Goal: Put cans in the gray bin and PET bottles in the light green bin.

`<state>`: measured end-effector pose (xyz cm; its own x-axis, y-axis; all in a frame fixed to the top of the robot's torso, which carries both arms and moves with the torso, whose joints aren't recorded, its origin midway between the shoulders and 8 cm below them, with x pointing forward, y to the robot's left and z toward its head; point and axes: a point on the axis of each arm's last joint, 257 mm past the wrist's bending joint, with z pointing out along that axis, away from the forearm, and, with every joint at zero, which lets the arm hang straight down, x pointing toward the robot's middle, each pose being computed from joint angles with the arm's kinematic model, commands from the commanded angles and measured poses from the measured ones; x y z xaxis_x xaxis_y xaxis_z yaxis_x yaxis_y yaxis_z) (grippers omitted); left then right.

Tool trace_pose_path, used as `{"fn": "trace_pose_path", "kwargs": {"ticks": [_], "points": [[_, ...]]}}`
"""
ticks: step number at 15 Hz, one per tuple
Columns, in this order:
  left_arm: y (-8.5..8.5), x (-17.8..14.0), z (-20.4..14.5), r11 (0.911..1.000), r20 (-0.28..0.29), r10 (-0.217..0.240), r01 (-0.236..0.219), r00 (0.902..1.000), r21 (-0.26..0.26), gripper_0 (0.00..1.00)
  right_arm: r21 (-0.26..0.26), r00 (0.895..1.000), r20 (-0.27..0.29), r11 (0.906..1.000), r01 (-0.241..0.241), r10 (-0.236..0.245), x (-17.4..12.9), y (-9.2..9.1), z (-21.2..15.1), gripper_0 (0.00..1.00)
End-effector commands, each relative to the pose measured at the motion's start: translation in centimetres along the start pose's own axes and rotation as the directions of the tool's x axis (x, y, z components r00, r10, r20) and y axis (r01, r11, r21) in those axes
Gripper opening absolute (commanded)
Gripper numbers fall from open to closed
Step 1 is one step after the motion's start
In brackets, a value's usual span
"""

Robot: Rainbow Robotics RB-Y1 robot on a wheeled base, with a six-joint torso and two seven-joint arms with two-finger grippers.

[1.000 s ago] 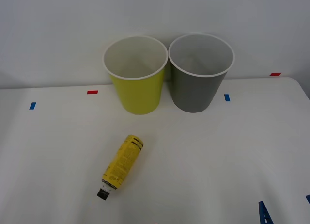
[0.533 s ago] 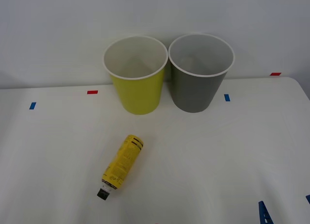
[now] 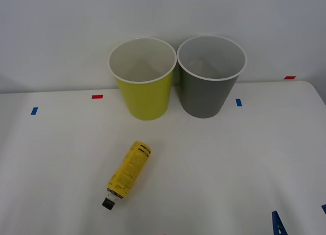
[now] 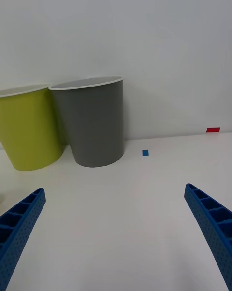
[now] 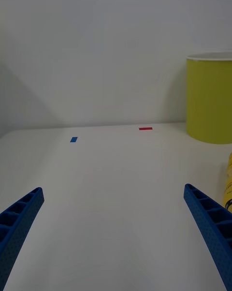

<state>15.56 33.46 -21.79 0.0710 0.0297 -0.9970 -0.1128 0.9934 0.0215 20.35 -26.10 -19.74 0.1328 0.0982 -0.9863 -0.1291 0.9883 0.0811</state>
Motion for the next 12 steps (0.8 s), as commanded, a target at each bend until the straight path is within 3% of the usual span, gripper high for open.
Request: {"fn": "trace_pose_path", "kwargs": {"ticks": [1, 4, 5, 7, 12], "points": [[0.0, 0.0, 0.0, 1.0000, 0.000, 0.000, 0.000, 1.0000, 0.000, 1.00, 0.000, 1.000, 0.000, 1.0000, 0.000, 0.000, 0.0, 0.0, 0.0, 1.00], [0.0, 0.0, 0.0, 1.0000, 0.000, 0.000, 0.000, 1.0000, 0.000, 1.00, 0.000, 1.000, 0.000, 1.0000, 0.000, 0.000, 0.0, 0.0, 0.0, 1.00], [-0.4, 1.6, 0.0, 0.9998, -0.029, -0.016, 0.016, 0.9994, -0.008, 1.00, 0.000, 1.000, 0.000, 1.0000, 0.000, 0.000, 0.0, 0.0, 0.0, 1.00], [0.0, 1.5, -0.2, 0.9997, -0.018, -0.018, 0.018, 0.9997, -0.014, 1.00, 0.000, 1.000, 0.000, 1.0000, 0.000, 0.000, 0.0, 0.0, 0.0, 1.00], [-0.2, 2.4, -0.3, 0.9996, -0.064, 0.004, -0.002, 0.9979, 0.030, 1.00, 0.000, 1.000, 0.000, 1.0000, 0.000, 0.000, 0.0, 0.0, 0.0, 1.00]]}}
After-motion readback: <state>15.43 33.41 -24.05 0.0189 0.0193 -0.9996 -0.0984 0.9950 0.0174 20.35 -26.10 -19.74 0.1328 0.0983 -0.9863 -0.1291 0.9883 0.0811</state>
